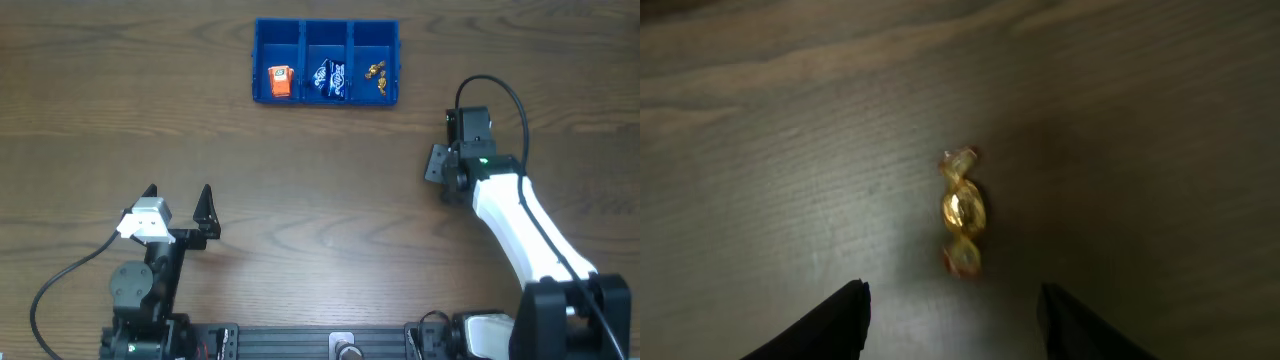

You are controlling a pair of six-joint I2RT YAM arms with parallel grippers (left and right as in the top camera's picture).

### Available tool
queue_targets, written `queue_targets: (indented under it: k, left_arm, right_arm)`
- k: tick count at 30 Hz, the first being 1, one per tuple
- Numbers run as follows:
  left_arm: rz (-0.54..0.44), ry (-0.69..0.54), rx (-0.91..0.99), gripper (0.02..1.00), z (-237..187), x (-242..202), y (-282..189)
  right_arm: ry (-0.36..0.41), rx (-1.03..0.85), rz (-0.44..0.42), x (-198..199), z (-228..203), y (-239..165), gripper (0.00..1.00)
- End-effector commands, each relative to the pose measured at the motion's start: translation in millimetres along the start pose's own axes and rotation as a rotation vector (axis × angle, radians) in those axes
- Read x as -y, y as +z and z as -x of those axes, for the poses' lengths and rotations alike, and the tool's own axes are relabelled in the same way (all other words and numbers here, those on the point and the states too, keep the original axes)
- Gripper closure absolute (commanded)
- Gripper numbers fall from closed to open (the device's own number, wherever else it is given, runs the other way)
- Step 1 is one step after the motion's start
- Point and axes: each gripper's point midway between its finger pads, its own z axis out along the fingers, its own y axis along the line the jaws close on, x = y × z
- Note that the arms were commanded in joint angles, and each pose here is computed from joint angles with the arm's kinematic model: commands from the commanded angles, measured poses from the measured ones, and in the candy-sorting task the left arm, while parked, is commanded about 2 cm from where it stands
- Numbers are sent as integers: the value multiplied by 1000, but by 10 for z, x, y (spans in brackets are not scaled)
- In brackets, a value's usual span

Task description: Sort Candies Into Trays

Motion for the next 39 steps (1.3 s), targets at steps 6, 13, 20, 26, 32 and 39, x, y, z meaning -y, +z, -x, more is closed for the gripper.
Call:
queue_targets:
  k: [6,13,20,26,32,39]
  left_arm:
    - [-8,1,-50,20,-162,-4,7]
    - [-8,1,-50,23,-162,-4,7]
    - [-8,1,-50,23,-162,-4,7]
    - [-8,1,-50,20,-162,-4,7]
    - [-8,1,-51,20,-162,-3,7]
    - [-8,1,-51,20,-162,-3,7]
  right_arm:
    - [58,-51,-7,70,-33,363,446]
    - [61,-69,-16,88,-68,478,465]
    - [59,-81,-20,87,-96,554,505]
    - [58,-96,-25,93,-134,621,562]
    - [59,-91,-24,89,-122,622,748]
    - [60,-84,-21,83,-103,609,816]
